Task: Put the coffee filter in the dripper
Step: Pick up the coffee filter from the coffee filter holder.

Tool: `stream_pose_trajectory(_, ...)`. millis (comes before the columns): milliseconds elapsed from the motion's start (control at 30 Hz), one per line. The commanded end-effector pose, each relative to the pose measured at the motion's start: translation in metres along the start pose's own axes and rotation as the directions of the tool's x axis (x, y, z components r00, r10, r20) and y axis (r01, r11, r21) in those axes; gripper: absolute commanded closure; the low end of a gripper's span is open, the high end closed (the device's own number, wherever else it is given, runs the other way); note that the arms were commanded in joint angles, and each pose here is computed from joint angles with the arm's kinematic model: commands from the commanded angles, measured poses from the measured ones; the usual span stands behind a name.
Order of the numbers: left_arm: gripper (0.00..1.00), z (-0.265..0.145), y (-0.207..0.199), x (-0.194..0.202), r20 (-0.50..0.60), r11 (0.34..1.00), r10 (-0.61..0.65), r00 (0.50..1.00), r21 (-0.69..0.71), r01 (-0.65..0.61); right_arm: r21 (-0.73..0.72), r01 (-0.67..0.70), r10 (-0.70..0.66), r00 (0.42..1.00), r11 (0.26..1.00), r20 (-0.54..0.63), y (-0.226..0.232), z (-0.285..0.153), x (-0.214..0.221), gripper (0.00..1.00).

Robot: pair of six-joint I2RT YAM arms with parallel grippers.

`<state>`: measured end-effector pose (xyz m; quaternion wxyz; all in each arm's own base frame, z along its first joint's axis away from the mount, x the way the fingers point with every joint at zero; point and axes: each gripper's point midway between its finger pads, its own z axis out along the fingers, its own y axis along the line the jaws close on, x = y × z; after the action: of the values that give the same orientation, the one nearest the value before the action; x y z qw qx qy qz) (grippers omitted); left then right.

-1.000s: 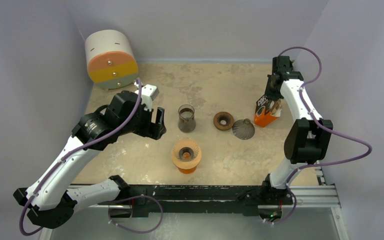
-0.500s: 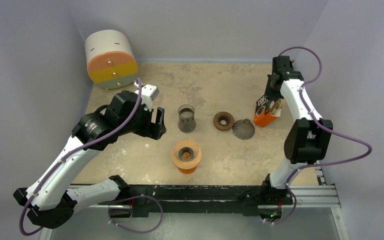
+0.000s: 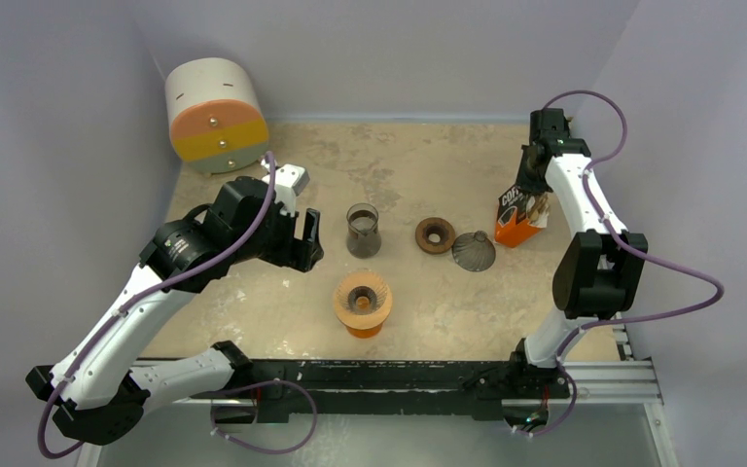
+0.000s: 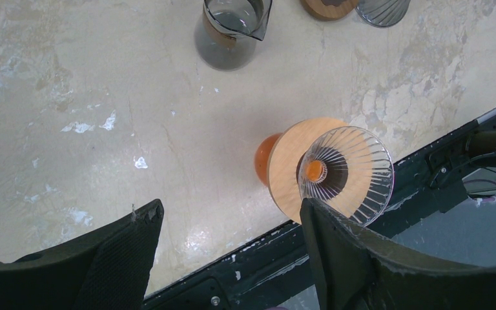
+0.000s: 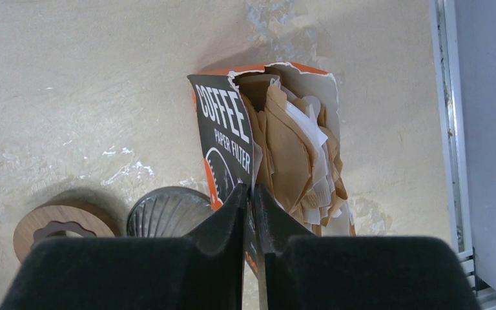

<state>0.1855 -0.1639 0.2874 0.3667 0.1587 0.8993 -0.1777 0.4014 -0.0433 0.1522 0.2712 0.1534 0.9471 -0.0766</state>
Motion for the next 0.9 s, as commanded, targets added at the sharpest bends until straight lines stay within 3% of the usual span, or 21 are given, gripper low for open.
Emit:
stream_pose_trajectory(0,0.23,-0.0045,-0.0035,-0.0088,0.042,1.0,-0.005,0.999,0.018,0.004,0.003,-0.027,0.027,0.998,1.0,0.064,-0.0031,-0.0249,-0.0144,0.89)
stream_pose_trajectory(867,0.23,-0.006,-0.0047,-0.0075,0.04,1.0,-0.016,0.999,0.026,0.015,-0.04,-0.031,0.034,0.997,0.999,0.068,0.0046,-0.0277,-0.0153,0.89)
